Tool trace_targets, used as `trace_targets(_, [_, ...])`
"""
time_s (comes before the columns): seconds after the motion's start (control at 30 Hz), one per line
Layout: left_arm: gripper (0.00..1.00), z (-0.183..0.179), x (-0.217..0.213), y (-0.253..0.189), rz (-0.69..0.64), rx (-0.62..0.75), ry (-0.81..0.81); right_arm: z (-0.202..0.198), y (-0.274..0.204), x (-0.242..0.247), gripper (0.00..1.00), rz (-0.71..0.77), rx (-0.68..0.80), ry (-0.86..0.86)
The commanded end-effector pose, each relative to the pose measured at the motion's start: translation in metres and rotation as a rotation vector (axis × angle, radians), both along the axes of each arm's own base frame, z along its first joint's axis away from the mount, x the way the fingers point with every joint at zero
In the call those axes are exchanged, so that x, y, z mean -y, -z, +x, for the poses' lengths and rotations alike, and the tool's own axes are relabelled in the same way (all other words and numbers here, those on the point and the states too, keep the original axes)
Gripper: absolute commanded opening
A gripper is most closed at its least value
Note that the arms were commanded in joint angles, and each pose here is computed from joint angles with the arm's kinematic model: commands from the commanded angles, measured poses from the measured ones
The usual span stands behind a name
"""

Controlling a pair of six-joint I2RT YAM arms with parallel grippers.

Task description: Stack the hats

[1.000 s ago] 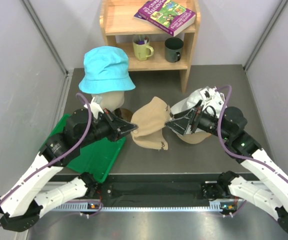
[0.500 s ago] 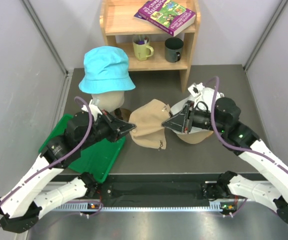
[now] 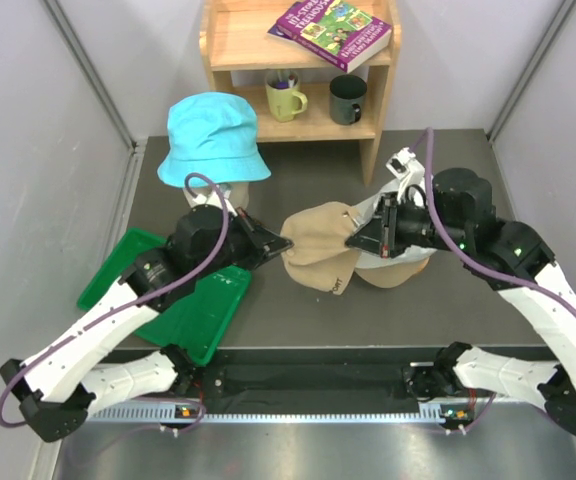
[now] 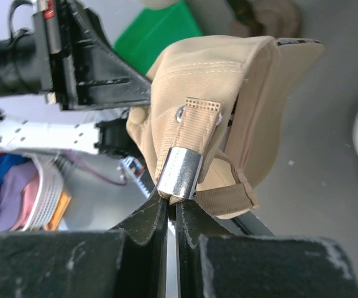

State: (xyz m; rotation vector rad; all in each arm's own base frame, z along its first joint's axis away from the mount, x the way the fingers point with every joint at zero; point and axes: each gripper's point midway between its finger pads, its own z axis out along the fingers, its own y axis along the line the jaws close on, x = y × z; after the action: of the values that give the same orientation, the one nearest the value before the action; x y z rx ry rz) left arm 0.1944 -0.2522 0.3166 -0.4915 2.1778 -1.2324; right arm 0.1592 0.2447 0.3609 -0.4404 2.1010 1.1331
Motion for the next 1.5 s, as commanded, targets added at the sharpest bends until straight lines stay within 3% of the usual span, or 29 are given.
trace_targets(0.0, [0.0,0.03,-0.005,-0.006,0.059,0.082,-0.083,0.013,-0.007,0.035,0.0,-0.08,0.011,0.196])
trace_targets(0.2, [0.0,0.044,0.014,0.003,0.065,0.073,-0.061,0.046,0.01,0.071,0.0,-0.168,0.007,0.386])
trace_targets(0.33, [0.03,0.055,0.024,-0.001,0.062,0.095,-0.056,0.069,-0.004,0.097,0.0,-0.162,0.047,0.475])
trace_targets(0.37, [0.06,0.057,0.026,-0.003,0.062,0.101,-0.055,0.071,-0.009,0.102,0.0,-0.17,0.066,0.479])
trace_targets(0.63, [0.6,0.065,0.047,-0.012,0.055,0.138,0.007,0.103,0.005,0.142,0.0,-0.267,0.032,0.548])
trace_targets(0.73, [0.68,0.065,0.048,-0.009,0.065,0.14,0.019,0.109,0.007,0.155,0.0,-0.286,0.037,0.567])
trace_targets(1.03, [0.73,0.056,0.064,0.0,0.076,0.142,0.136,0.115,0.028,0.192,0.0,-0.387,-0.01,0.616])
trace_targets(1.47, [0.73,0.051,0.102,0.041,0.214,0.124,0.302,0.136,0.05,0.236,0.0,-0.456,-0.072,0.747])
